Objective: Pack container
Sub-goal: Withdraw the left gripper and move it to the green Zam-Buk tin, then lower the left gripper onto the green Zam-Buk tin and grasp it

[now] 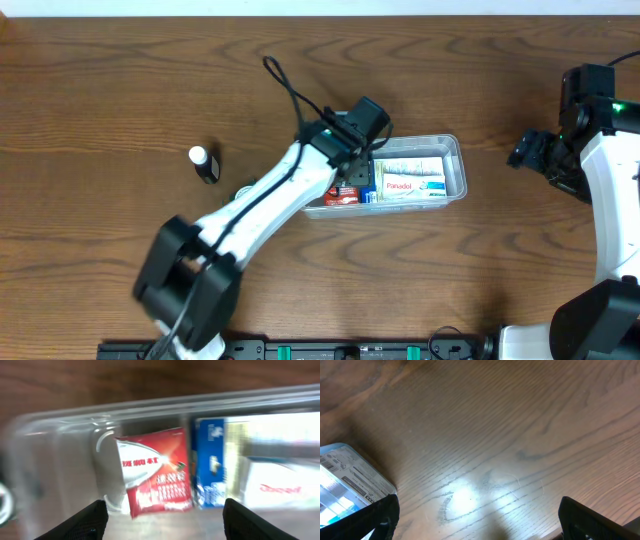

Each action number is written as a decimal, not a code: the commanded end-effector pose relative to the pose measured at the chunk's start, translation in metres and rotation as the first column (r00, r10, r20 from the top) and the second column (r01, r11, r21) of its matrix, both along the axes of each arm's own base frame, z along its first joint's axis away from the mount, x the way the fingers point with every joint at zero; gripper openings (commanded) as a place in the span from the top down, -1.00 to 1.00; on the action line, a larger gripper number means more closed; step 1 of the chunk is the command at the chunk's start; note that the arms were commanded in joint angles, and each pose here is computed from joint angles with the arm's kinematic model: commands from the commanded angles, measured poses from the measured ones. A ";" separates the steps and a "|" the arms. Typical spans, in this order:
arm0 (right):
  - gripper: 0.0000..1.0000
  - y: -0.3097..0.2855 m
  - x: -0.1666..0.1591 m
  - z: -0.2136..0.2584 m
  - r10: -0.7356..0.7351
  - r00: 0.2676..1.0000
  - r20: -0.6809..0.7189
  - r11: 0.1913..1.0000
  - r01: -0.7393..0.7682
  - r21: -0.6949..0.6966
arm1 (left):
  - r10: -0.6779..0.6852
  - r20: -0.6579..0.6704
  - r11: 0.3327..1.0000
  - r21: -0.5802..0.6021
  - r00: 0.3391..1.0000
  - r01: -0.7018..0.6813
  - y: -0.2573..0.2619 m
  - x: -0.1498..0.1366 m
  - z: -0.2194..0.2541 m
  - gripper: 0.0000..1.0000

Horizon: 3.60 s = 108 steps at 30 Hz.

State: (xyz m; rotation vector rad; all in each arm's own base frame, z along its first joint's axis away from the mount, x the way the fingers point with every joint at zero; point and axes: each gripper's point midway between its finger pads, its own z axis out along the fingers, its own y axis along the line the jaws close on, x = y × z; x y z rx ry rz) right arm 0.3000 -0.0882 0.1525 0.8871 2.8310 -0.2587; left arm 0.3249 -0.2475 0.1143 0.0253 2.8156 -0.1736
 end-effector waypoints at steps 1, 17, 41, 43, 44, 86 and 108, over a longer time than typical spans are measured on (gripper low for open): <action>-0.98 -0.003 -0.001 0.001 -0.011 1.000 0.002 1.000 0.011 -0.006 | -0.054 0.099 0.997 -0.049 0.994 0.059 0.004 -0.005 0.052 -0.49; -0.99 -0.003 -0.001 0.001 -0.012 1.000 0.002 1.000 0.012 -0.006 | 0.202 -0.014 0.968 0.154 0.979 -0.197 0.148 -0.045 0.070 -0.53; -0.99 -0.003 -0.001 0.001 -0.012 1.000 0.002 1.000 0.012 -0.006 | -0.376 -0.092 0.861 0.332 0.922 0.385 0.163 -0.042 -0.062 -0.96; -0.99 -0.003 -0.001 0.001 -0.012 1.000 0.002 1.000 0.012 -0.006 | -0.401 -0.085 0.849 0.338 0.912 0.406 0.162 -0.040 -0.063 -0.96; -0.99 -0.003 -0.001 0.001 -0.012 1.000 0.002 1.000 0.012 -0.006 | -0.409 -0.082 0.846 0.340 0.909 0.411 0.161 -0.039 -0.063 -0.96; -0.99 -0.003 -0.001 0.001 -0.012 1.000 0.002 1.000 0.012 -0.006 | -0.386 -0.159 0.869 0.267 0.909 0.416 0.180 -0.029 -0.103 -0.96; -0.98 -0.003 -0.001 0.001 -0.012 1.000 0.002 1.000 0.012 -0.006 | -0.352 -0.120 0.909 0.190 0.928 0.370 0.181 -0.022 -0.102 -0.92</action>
